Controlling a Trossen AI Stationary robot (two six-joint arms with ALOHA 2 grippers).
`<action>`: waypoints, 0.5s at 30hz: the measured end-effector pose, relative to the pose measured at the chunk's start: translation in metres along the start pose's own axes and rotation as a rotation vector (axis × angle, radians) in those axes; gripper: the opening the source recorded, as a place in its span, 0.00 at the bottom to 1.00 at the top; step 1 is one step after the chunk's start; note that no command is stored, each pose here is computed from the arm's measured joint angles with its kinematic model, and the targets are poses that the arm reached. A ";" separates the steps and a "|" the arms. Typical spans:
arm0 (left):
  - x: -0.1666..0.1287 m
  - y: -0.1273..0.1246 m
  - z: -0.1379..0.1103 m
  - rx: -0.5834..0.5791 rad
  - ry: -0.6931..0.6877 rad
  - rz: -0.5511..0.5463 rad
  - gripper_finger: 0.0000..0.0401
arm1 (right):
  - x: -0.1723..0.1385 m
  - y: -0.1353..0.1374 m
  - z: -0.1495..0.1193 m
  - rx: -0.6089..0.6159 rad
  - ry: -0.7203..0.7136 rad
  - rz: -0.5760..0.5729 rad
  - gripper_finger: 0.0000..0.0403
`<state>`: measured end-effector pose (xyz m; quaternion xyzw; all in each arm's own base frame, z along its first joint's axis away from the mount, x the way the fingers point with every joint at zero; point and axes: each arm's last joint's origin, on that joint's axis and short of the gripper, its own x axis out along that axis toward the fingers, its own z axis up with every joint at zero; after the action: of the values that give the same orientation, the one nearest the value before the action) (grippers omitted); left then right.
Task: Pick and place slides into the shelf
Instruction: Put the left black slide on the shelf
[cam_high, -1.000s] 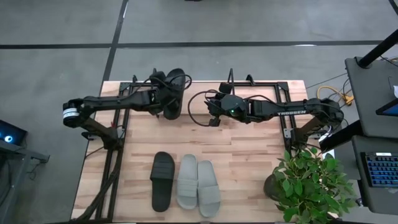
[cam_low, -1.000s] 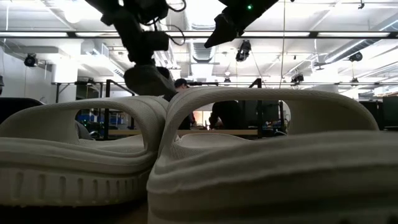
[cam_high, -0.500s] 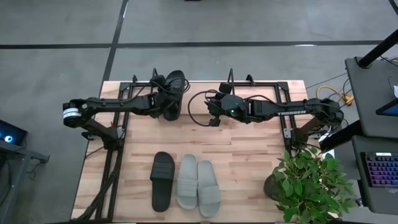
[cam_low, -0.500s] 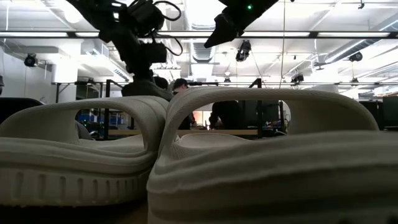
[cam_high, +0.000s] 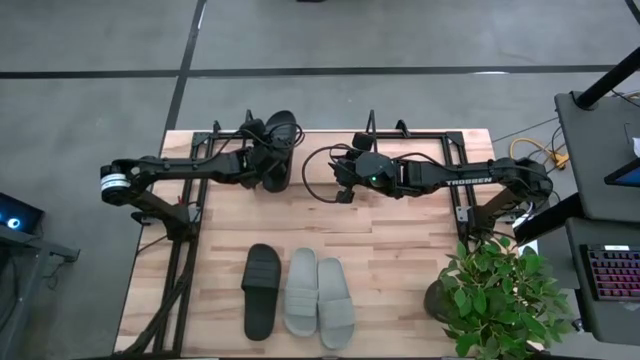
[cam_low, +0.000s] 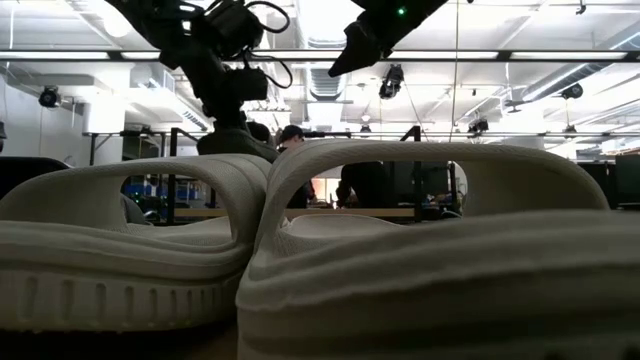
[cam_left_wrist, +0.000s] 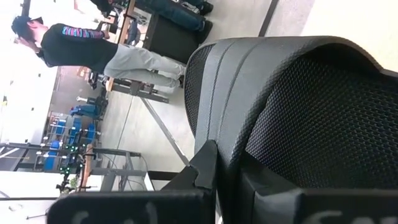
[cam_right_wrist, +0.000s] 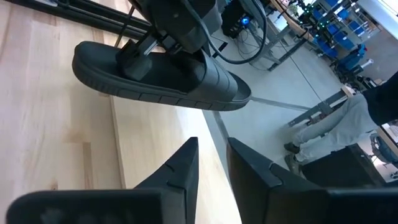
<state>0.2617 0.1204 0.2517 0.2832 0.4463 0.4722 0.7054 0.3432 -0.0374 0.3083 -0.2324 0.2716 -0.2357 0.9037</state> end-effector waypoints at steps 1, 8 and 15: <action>0.000 0.000 0.000 0.001 0.002 0.001 0.00 | 0.000 0.000 0.000 0.000 0.000 0.000 0.19; 0.005 -0.003 -0.005 0.010 0.023 0.006 0.00 | 0.000 0.000 0.000 0.000 0.000 0.000 0.19; 0.009 -0.005 -0.007 -0.002 -0.003 0.031 0.00 | 0.000 0.000 0.000 0.000 -0.001 -0.001 0.17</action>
<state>0.2590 0.1264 0.2414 0.2898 0.4404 0.4831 0.6991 0.3432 -0.0374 0.3084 -0.2328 0.2710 -0.2357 0.9038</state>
